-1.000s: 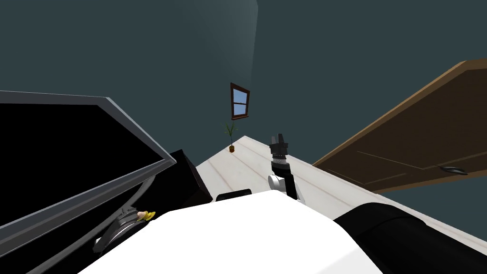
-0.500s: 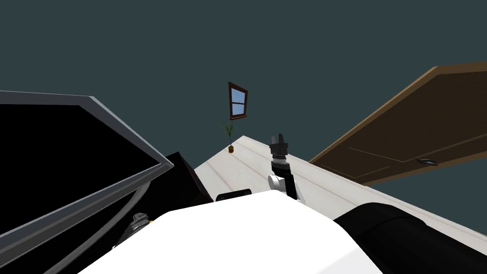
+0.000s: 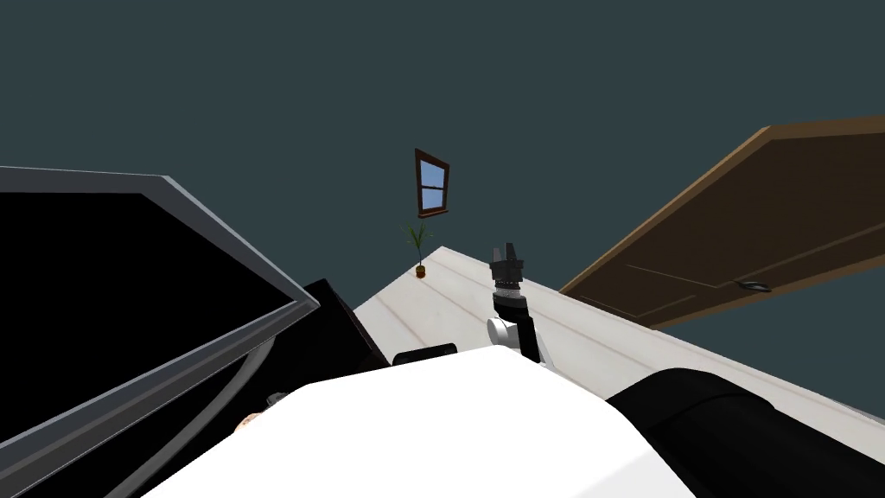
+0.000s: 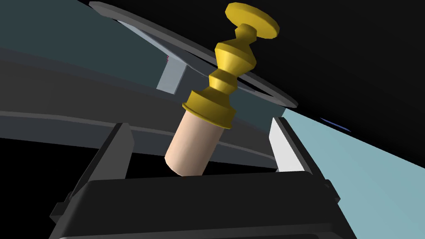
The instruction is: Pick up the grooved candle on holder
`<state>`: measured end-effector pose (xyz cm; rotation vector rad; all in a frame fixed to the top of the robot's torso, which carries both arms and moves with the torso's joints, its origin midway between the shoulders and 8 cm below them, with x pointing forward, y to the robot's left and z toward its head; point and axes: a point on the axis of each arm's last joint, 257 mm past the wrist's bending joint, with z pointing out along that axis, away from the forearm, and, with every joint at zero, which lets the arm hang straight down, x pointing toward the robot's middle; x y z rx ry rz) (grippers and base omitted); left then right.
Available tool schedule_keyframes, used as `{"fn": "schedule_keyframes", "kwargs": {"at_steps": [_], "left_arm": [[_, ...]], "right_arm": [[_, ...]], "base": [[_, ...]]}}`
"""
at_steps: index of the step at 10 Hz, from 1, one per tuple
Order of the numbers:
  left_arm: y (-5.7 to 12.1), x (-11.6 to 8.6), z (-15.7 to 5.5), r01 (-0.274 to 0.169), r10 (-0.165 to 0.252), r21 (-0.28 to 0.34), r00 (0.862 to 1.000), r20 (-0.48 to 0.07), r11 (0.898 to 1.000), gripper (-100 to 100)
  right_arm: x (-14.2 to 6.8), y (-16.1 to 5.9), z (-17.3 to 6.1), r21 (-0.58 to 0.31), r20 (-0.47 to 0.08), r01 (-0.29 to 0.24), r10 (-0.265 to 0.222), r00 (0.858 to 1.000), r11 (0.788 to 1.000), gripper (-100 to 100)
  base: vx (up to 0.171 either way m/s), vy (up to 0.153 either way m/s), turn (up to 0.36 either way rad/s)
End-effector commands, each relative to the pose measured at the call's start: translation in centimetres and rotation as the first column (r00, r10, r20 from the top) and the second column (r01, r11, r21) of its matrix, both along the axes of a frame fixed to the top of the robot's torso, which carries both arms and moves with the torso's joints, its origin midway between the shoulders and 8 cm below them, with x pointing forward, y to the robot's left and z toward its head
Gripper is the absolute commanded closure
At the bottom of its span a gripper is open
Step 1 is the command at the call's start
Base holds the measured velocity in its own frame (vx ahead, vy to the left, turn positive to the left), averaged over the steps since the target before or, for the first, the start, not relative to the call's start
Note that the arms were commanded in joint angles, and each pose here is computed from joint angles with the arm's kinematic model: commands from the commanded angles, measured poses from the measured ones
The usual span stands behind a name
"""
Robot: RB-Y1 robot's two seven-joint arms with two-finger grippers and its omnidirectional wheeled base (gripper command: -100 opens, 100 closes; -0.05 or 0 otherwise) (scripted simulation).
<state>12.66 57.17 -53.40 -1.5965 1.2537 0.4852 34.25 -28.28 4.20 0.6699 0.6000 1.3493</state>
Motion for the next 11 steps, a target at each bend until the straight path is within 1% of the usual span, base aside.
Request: {"fn": "schedule_keyframes", "kwargs": {"at_steps": [1, 2, 3, 4, 5, 6, 11], "left_arm": [[0.0, 0.0, 0.0, 0.0, 0.0, 0.0, 1.0, 0.0, 1.0, -100], [0.0, 0.0, 0.0, 0.001, -0.001, -0.002, 1.0, -0.002, 1.0, 0], [0.3, -0.9, -0.2, -0.027, 0.027, -0.002, 1.0, 0.0, 1.0, -100], [0.3, -0.9, -0.2, -0.027, 0.027, -0.002, 1.0, 0.0, 1.0, -100], [0.5, -1.3, -0.3, -0.041, 0.041, -0.002, 0.999, 0.001, 0.999, -100], [0.8, -2.3, -0.4, -0.07, 0.07, -0.002, 0.998, 0.001, 0.998, -100], [1.6, -4.9, -0.6, -0.144, 0.144, 0.001, 0.99, -0.002, 0.99, -100]], "right_arm": [[0.0, 0.0, 0.0, 0.0, 0.0, 0.0, 0.0, 1.0, 1.0, 0], [0.0, 0.0, 0.0, 0.0, 0.0, 0.0, 0.0, 1.0, 1.0, 0], [0.0, 0.0, 0.0, 0.0, 0.0, 0.0, 0.0, 1.0, 1.0, 0], [0.0, 0.0, 0.0, 0.0, 0.0, 0.0, 0.0, 1.0, 1.0, 0], [0.0, 0.0, 0.0, 0.0, 0.0, 0.0, 0.0, 1.0, 1.0, 0], [0.0, 0.0, 0.0, 0.0, 0.0, 0.0, 0.0, 1.0, 1.0, 0], [0.0, 0.0, 0.0, 0.0, 0.0, 0.0, 0.0, 1.0, 1.0, 0]], "base": [[0.011, 0.016, 0.002], [0.002, 0.005, -0.001], [-0.018, 0.017, -0.244], [-0.027, 0.028, -0.1], [-0.028, 0.019, -0.074], [-0.034, 0.03, -0.266], [-0.034, 0.028, -0.153]]}}
